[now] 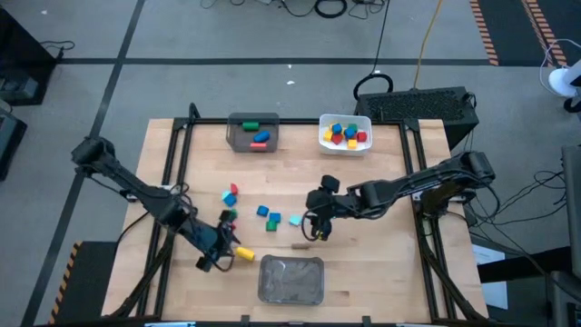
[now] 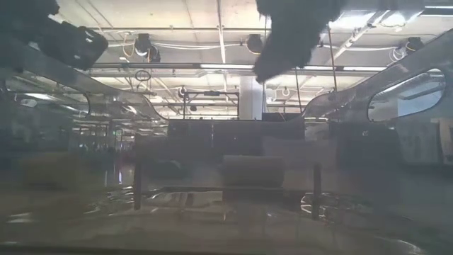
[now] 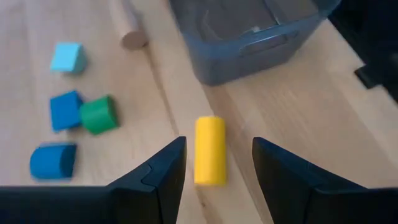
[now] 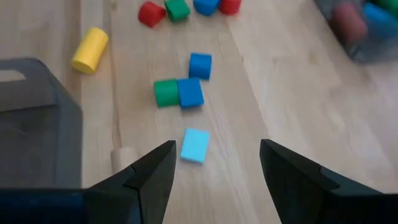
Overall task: Sort blocks by size
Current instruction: Put the yellow cylinder block into the top black bin
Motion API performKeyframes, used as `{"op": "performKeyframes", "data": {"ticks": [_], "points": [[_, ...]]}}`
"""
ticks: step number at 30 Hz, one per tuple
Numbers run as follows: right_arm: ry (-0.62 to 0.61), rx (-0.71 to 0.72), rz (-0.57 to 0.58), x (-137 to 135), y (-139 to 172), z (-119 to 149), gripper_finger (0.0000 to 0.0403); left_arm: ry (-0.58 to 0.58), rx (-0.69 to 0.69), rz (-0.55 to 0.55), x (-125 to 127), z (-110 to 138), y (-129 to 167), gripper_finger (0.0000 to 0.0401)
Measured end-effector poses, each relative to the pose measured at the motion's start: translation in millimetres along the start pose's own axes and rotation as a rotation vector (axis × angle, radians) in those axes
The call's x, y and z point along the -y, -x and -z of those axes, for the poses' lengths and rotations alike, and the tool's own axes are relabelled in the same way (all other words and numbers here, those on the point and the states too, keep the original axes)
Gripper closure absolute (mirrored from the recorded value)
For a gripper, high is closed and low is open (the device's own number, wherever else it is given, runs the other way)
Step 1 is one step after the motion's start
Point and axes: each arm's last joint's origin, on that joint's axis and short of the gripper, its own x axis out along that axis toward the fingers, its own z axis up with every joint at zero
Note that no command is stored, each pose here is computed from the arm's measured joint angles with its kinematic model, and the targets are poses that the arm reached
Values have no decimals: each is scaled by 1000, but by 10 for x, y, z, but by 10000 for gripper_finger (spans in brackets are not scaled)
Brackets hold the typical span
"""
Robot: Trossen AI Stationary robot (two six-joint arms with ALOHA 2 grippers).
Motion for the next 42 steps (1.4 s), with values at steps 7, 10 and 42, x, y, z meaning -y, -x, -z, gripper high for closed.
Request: {"op": "performKeyframes", "data": {"ticks": [7, 10, 42], "points": [[-61, -17, 0, 56, -85, 293, 179, -32, -98, -32, -11, 69, -350, 214], [-63, -21, 0, 63, -105, 330, 179, -25, -138, -43, -30, 110, -454, 214], [-49, -49, -49, 34, -97, 348, 179, 64, -225, -116, -224, 240, -856, 262]]}}
